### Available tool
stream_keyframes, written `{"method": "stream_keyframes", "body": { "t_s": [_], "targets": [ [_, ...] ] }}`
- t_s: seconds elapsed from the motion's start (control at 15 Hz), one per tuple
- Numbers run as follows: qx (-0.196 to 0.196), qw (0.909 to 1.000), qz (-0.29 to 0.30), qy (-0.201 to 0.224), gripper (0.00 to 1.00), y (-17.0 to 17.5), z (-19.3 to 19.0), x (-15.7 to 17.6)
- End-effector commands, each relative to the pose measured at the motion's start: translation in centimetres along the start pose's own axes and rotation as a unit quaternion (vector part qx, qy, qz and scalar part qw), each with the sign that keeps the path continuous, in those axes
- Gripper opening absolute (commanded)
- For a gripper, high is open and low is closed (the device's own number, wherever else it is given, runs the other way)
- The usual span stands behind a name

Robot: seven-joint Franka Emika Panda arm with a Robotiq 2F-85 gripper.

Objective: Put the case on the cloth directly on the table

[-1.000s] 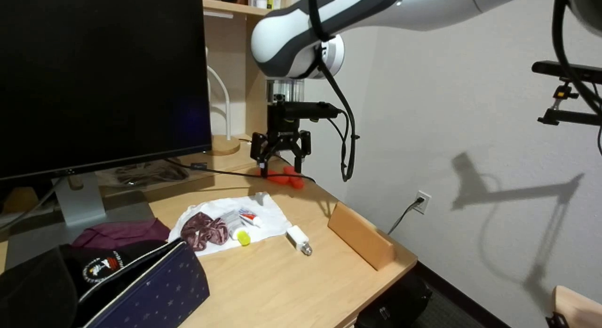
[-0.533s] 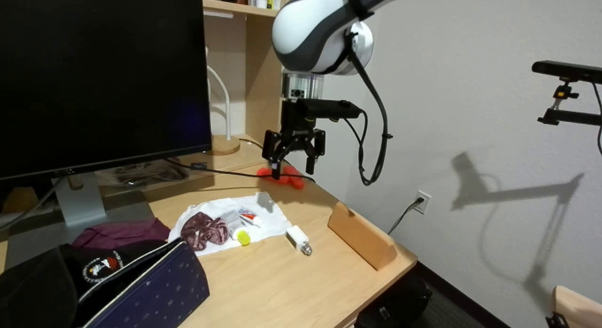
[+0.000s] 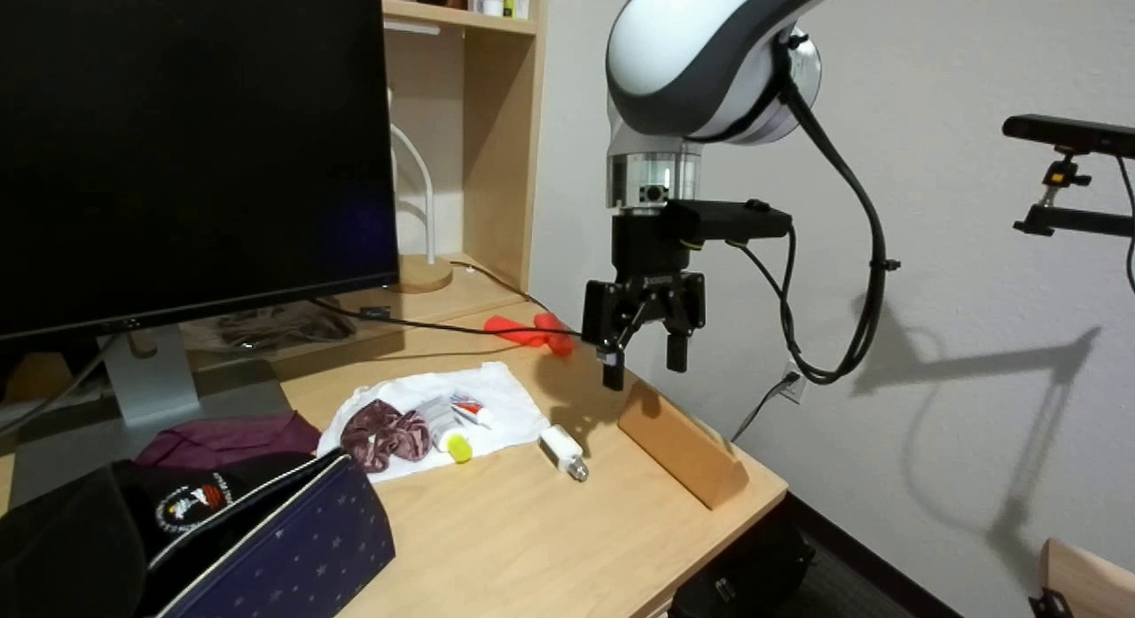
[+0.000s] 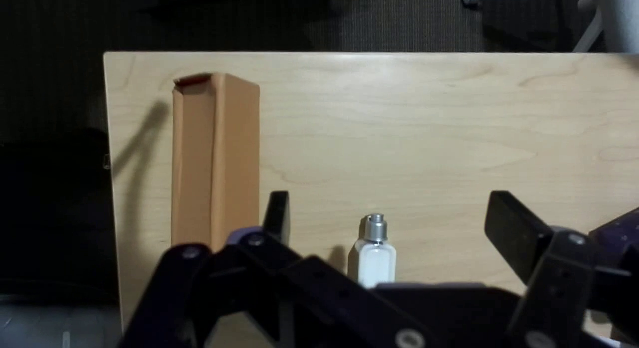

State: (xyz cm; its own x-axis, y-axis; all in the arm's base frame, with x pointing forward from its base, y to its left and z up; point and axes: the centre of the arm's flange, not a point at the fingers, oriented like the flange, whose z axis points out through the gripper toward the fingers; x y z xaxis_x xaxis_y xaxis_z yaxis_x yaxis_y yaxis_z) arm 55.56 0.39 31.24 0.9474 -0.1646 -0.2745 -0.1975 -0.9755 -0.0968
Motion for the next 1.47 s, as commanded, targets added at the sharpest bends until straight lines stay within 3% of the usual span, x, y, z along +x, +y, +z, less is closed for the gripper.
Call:
{"method": "stream_keyframes", "body": {
  "t_s": [0.0, 0.2, 0.27, 0.33, 0.53, 1.2, 1.4],
  "targets": [
    [0.000, 1.0000, 0.000, -0.001, 1.00, 0.0, 0.0, -0.2],
    [-0.003, 0.9999, 0.005, 0.014, 1.00, -0.2, 0.4, 0.0],
    [0.006, 0.9997, 0.006, 0.022, 0.92, -0.7, 1.0, 0.1],
    [0.005, 0.9991, 0.011, 0.041, 0.90, -0.9, 1.7, 0.3],
    [0.001, 0.9969, 0.013, 0.078, 1.00, -1.9, 3.8, 1.2],
    [-0.040, 0.9874, 0.011, 0.153, 1.00, -3.3, 9.7, 3.8],
    [-0.033, 0.9836, 0.009, 0.177, 1.00, -3.4, 10.4, 4.4]
  ]
}}
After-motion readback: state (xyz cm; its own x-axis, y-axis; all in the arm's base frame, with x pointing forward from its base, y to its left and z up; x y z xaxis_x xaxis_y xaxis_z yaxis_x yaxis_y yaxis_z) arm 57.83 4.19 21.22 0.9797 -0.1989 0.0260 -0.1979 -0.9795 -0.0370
